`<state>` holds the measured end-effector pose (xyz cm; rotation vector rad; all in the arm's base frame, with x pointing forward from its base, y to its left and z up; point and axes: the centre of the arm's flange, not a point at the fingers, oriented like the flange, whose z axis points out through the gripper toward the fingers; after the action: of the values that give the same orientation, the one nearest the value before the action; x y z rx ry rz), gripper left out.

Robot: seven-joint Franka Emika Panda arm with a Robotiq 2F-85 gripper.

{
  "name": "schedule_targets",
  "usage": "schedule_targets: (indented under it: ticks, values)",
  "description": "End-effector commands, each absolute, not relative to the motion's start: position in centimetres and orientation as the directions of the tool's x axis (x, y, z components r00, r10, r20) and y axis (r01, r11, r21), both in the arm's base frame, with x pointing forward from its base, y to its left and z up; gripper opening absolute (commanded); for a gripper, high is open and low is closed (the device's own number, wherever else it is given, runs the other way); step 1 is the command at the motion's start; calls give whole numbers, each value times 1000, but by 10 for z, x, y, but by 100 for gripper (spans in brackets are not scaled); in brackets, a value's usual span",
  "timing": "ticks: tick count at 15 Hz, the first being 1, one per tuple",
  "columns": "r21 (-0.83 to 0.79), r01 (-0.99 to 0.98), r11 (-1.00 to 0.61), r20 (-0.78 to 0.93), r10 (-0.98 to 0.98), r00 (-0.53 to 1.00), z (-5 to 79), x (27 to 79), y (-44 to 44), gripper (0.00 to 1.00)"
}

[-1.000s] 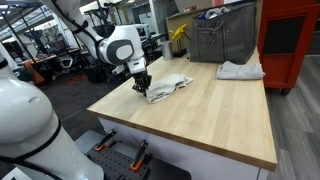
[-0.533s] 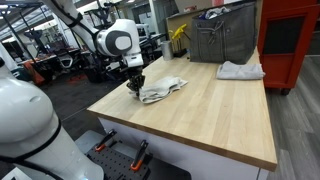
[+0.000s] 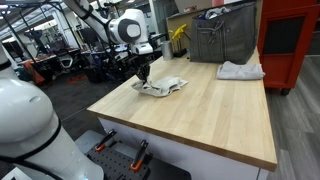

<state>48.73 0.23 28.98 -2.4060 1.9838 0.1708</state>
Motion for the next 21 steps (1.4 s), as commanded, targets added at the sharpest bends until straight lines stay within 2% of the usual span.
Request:
schedule_targets:
  ticks: [1,6,14,21]
  values:
    - [56,-977,-206,-54,-978,203,284,538,-10,2]
    - [60,-975,-214,-7,-977,214,276,571,-23,2]
    - [1,-960,-280,-29,-959,280,308,566,-13,2]
    - [34,-984,-177,17,-984,178,325,566,-27,2]
